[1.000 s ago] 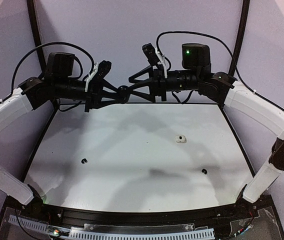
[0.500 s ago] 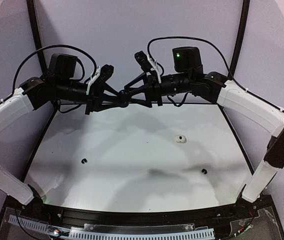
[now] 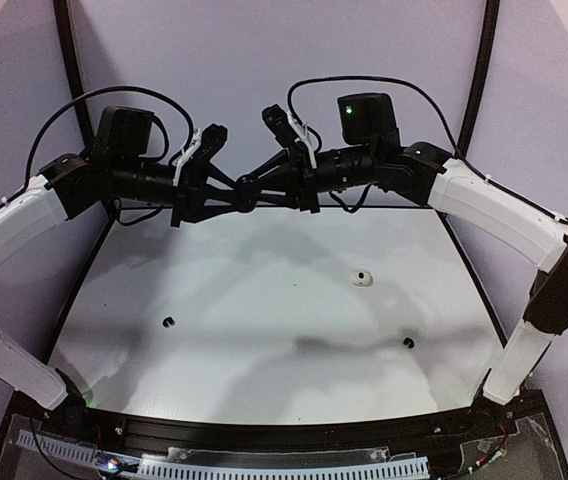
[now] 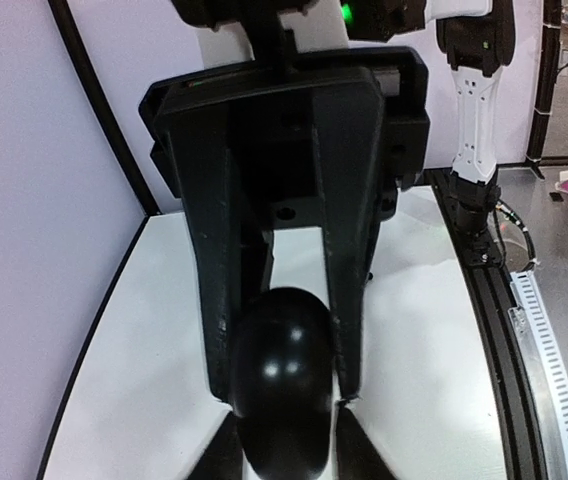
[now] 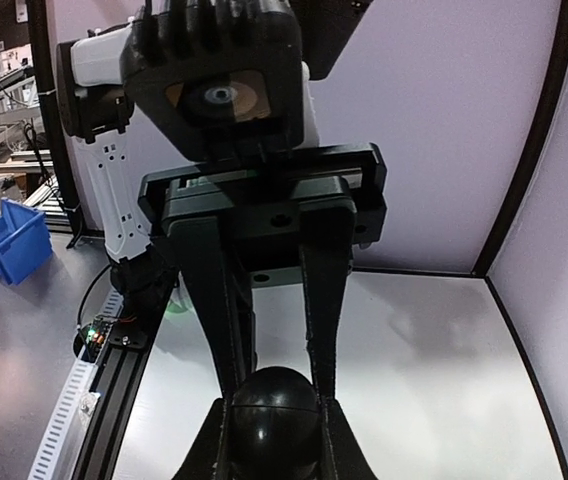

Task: Insert the wireless bluetooth earbuds into the charging case
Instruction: Pass from the left arm to the right, then pass from the right arm to the left

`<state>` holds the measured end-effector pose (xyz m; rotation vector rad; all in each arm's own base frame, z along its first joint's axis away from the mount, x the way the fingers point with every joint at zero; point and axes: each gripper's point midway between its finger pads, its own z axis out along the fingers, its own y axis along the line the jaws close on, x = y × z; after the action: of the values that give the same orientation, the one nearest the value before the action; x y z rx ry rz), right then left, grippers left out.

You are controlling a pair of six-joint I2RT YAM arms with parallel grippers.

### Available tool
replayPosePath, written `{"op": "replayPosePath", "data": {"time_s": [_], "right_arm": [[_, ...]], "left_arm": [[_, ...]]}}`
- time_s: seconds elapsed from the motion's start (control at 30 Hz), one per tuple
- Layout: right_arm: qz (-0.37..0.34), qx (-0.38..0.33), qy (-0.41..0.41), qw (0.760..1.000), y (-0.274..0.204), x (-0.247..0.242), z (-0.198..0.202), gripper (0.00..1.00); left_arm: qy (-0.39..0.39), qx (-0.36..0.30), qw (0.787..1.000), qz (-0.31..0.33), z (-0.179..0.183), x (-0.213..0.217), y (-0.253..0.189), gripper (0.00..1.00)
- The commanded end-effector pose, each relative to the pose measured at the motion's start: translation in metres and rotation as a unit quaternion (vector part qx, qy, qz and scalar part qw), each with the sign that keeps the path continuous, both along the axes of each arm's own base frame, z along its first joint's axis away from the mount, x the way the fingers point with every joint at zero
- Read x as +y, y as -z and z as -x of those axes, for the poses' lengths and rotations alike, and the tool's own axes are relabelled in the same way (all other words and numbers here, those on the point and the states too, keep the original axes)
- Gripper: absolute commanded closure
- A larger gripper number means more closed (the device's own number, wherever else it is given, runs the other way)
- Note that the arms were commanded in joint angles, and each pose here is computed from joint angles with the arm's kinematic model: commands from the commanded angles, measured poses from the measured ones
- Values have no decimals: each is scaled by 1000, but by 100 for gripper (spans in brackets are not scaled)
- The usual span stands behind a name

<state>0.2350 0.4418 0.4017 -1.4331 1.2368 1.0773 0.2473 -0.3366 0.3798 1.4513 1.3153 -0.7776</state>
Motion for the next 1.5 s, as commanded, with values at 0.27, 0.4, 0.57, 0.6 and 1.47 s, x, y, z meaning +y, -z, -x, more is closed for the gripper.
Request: {"op": "replayPosePath", "data": {"time_s": [0.27,0.4,0.57,0.6,1.47], "right_arm": [[-282,-14,32,959,-84,-61,6,100],[-371,-45,9,927,-92,-77,24,100],[-434,-69,-9,898,-107,-78,36,100],[-447,-70,-14,892,-110,-79,37,100],[-421,-66,-36,904,-106,-50,33,100]], "left_arm": [[-63,13,985,163,-7,27,-47,12],[-13,44,963,266,6,24,-76,19],[31,85,937,336,23,11,-78,24],[32,89,934,345,23,9,-81,25],[77,76,912,396,29,-24,-115,52]]}}
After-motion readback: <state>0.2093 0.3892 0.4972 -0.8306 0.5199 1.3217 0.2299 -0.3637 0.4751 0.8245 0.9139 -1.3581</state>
